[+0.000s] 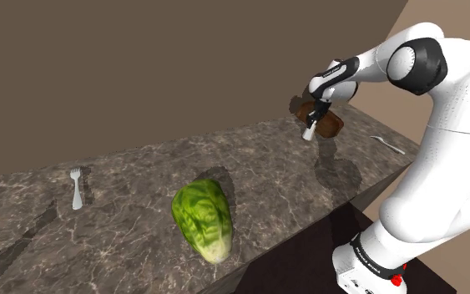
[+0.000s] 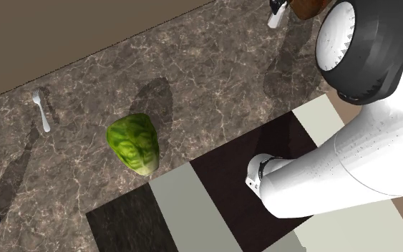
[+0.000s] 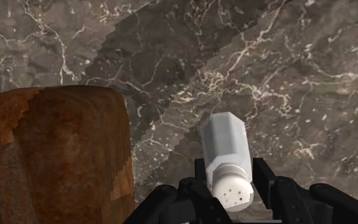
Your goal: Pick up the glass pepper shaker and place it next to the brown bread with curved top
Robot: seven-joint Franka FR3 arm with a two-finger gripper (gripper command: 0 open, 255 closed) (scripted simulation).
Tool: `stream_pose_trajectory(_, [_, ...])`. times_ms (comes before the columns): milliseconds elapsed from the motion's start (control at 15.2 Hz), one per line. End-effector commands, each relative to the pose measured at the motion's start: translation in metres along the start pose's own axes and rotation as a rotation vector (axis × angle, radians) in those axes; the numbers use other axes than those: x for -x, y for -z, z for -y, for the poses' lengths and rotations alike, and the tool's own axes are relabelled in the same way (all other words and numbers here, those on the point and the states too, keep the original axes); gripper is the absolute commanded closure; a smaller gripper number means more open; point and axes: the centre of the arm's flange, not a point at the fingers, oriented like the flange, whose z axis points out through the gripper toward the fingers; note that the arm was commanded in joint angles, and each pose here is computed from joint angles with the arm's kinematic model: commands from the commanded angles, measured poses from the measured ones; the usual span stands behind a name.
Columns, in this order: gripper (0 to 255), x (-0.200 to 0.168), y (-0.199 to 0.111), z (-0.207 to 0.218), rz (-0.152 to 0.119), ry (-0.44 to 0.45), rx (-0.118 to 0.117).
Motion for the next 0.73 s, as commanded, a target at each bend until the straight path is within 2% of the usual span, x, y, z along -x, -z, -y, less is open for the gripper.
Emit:
stream_pose_trajectory(0, [255,0.0000,-0.0071,0.0001,-0.001,0.000,0.000])
stream_pose_trajectory(462, [255,-0.0001,-0.0071,0.0001,-0.001,0.000,0.000])
stream_pose_trajectory(528, [0,-0.0001,-0.0071,0.0001,-0.001,0.000,0.000])
stream_pose_trajectory(660, [0,-0.0001,-0.0071,0.0001,-0.001,0.000,0.000])
